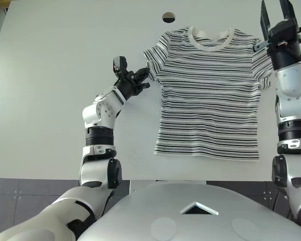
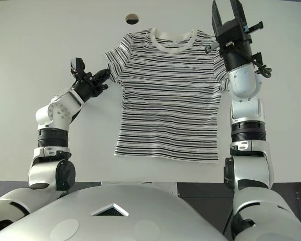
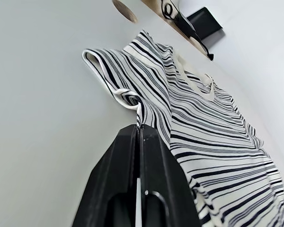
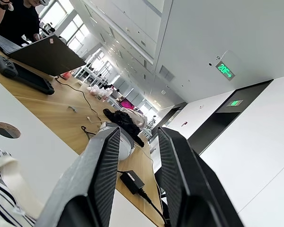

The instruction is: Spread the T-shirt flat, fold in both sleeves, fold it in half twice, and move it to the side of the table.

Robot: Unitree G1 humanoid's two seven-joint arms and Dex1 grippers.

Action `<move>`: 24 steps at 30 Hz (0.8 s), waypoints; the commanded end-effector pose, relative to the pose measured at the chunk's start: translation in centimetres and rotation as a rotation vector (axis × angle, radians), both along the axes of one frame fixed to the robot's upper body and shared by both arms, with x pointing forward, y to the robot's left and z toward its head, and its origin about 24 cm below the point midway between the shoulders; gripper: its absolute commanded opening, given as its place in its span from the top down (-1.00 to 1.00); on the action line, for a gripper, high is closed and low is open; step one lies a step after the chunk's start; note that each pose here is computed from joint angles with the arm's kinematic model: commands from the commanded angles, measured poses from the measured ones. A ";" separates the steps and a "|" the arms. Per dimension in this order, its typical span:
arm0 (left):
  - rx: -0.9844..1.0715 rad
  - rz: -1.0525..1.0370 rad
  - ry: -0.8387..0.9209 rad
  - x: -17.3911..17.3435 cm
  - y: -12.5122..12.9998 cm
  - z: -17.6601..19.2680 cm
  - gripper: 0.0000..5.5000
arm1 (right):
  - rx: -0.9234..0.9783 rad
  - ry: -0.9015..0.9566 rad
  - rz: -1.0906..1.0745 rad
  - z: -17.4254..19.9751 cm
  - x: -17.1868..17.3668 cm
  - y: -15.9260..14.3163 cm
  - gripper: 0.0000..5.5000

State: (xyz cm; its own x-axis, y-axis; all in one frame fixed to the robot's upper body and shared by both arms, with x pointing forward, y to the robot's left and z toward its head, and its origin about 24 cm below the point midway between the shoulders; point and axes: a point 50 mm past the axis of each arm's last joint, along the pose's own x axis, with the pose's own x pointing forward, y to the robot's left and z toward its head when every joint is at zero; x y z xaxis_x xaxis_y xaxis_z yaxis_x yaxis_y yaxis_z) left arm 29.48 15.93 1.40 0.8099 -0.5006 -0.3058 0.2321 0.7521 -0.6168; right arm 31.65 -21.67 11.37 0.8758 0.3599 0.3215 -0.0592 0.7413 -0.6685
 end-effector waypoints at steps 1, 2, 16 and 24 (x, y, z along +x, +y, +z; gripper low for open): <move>0.019 0.027 -0.006 -0.4 1.3 0.5 0.95 | -0.015 0.009 0.011 0.1 0.3 0.3 0.47; 0.023 0.032 -0.007 -0.6 1.5 0.5 0.95 | -0.016 0.009 0.011 0.1 0.3 0.3 0.47; 0.096 -0.163 -0.127 -1.3 -3.8 2.6 0.95 | -0.024 0.006 0.017 0.3 0.3 0.2 0.47; 0.176 -0.314 -0.190 -2.0 -7.6 2.9 0.95 | -0.018 0.012 0.018 0.0 0.2 0.4 0.47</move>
